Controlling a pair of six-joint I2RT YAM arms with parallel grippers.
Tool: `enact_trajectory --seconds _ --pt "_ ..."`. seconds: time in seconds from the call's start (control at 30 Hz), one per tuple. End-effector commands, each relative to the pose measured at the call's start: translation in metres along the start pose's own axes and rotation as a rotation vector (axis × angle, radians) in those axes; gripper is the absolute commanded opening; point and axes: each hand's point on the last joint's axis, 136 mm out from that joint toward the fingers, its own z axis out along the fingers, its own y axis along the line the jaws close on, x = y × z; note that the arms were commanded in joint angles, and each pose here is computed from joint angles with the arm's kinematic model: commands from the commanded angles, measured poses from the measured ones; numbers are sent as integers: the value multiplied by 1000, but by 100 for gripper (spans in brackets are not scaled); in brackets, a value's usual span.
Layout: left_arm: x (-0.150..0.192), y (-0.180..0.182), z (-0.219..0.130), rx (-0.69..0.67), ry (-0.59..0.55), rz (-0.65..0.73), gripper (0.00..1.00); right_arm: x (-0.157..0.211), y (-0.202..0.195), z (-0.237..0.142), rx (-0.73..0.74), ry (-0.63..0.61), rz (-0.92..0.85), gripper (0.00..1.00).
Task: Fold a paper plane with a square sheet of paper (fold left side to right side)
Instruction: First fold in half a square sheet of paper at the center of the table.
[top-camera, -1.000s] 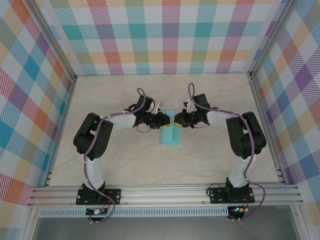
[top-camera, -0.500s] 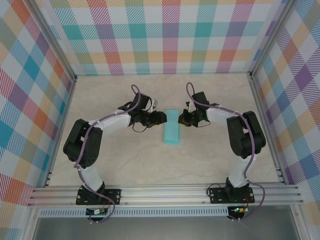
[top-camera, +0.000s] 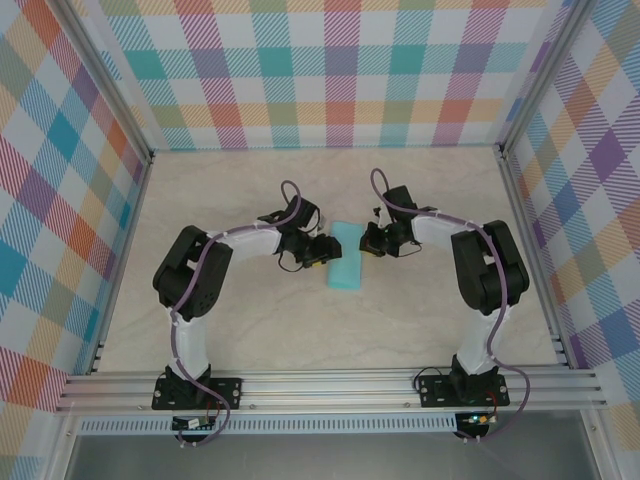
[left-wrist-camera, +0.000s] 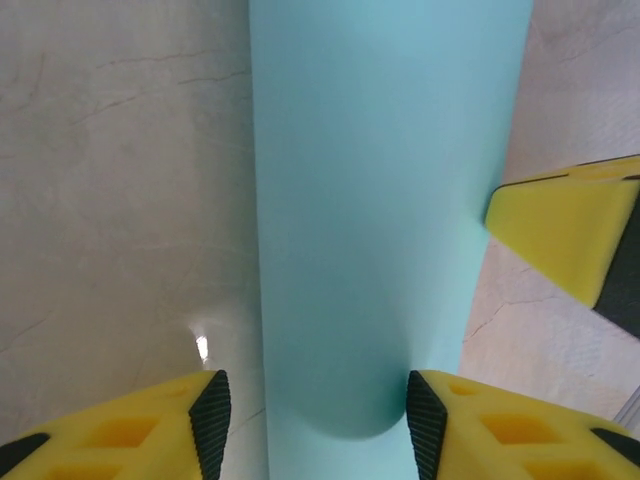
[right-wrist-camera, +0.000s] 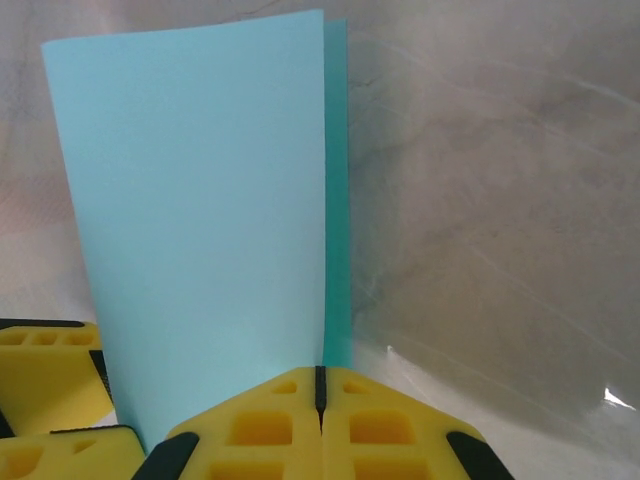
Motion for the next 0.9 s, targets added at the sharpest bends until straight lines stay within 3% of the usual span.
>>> enact_trajectory --seconds 0.0,0.2,0.43,0.53,0.63,0.87 --pt "-3 -9 3 1 -1 4 49 1 2 5 -13 26 -15 3" --pt "-8 -3 8 -34 -8 1 45 1 3 3 -14 27 -22 8" --pt "-3 13 13 -106 14 -18 41 -6 -10 -34 98 -111 -43 36" --pt "-3 13 13 -110 12 -20 41 -2 -25 -47 170 -135 -42 41" --pt "-3 15 14 -117 12 -22 40 8 -40 -51 237 -114 -40 42" --pt "-3 15 17 -118 14 -41 41 33 -60 -33 256 -35 1 31"
